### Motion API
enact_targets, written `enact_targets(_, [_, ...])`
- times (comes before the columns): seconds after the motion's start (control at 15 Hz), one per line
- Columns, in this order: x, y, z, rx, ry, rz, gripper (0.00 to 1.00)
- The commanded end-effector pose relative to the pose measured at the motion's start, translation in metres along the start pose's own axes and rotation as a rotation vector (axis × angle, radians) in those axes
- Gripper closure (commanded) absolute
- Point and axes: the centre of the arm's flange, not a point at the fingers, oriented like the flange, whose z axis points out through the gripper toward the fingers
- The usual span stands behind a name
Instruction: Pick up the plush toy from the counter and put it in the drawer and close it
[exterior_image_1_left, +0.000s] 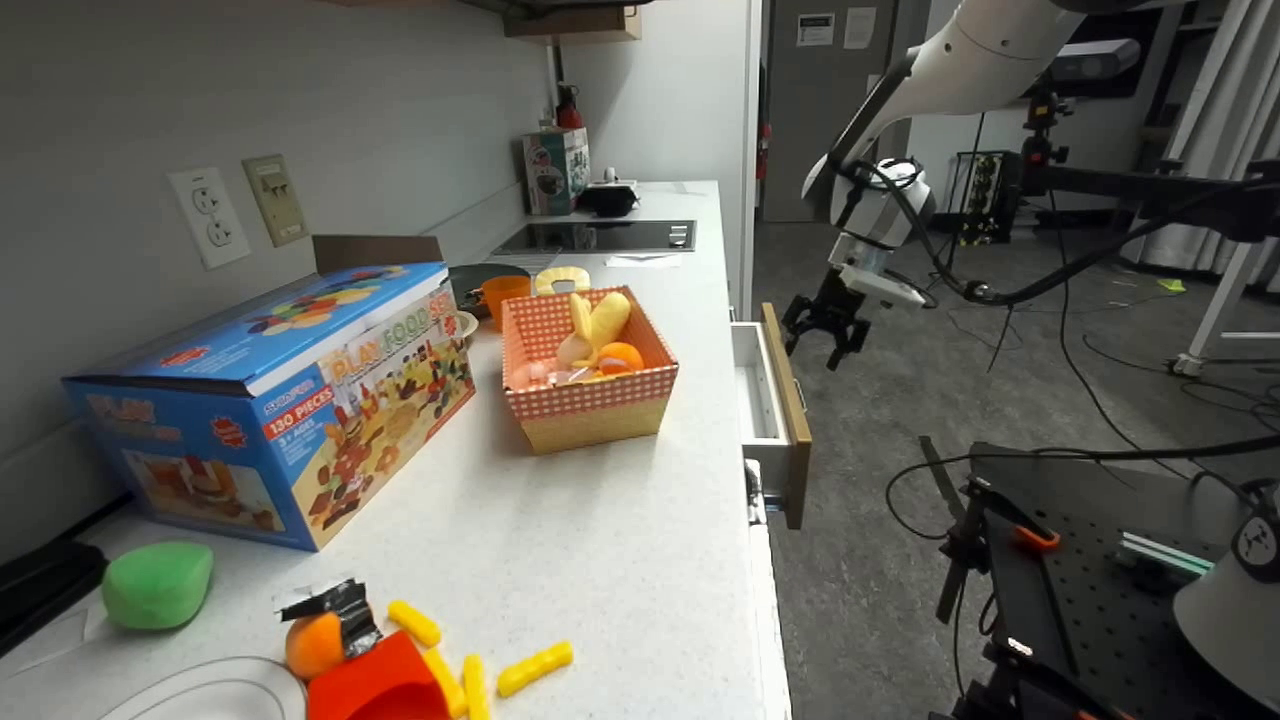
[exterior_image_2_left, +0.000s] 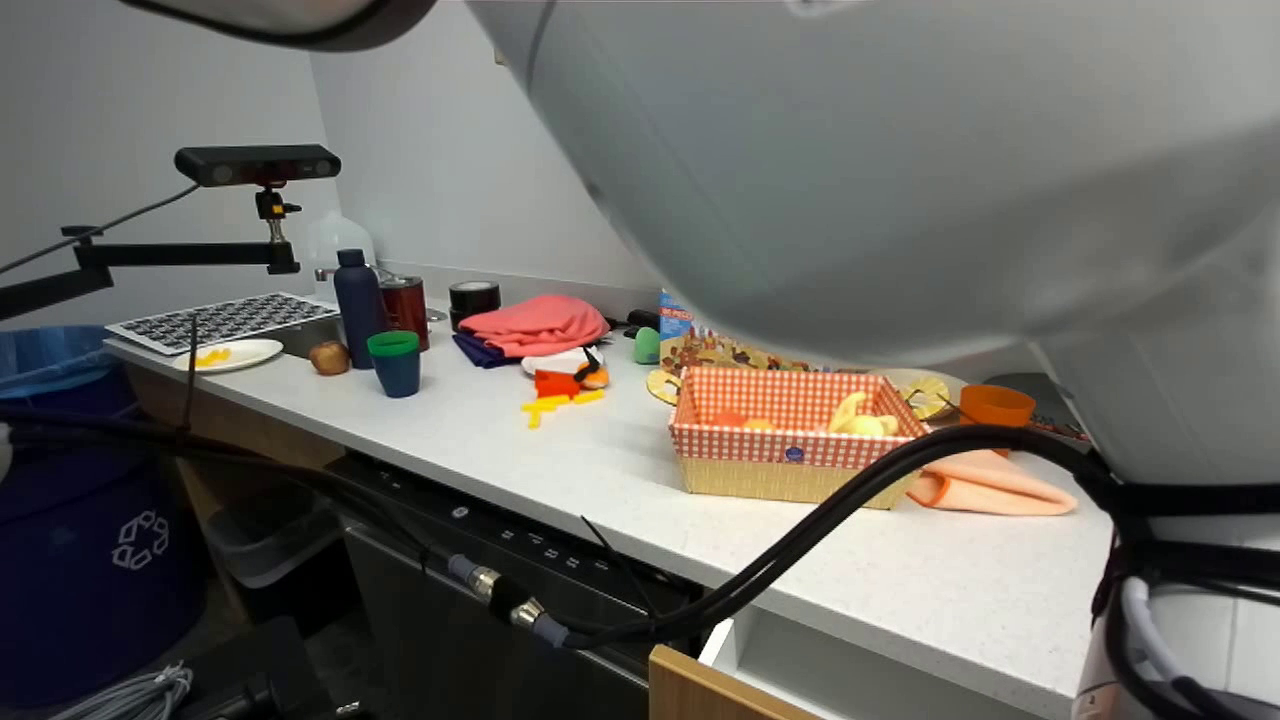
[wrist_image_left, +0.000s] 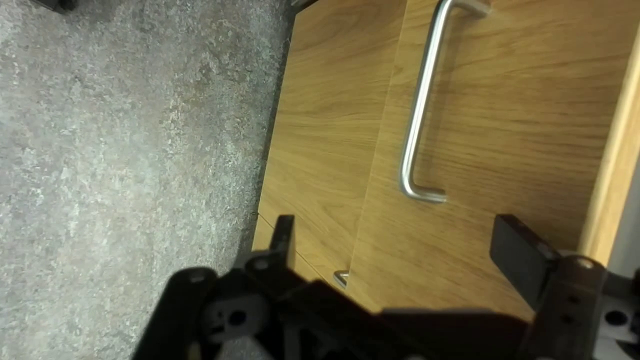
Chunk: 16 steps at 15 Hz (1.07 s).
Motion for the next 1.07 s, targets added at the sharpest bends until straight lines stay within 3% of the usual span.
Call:
enact_targets(0.0, [-0.012,0.000,-0.014,-0.031,0.013,-0.012,0.00])
enact_targets(0.33, [-0.037,0.004,-0.050,-0.087,0.054,-0.078,0.00])
enact_targets(0.8, [-0.113,0.006,-0.033,-0.013,-0.009,-0.281,0.00])
enact_targets(1.0, [-0.108,-0.041,-0.047,0.004,-0.025,-0.363,0.00])
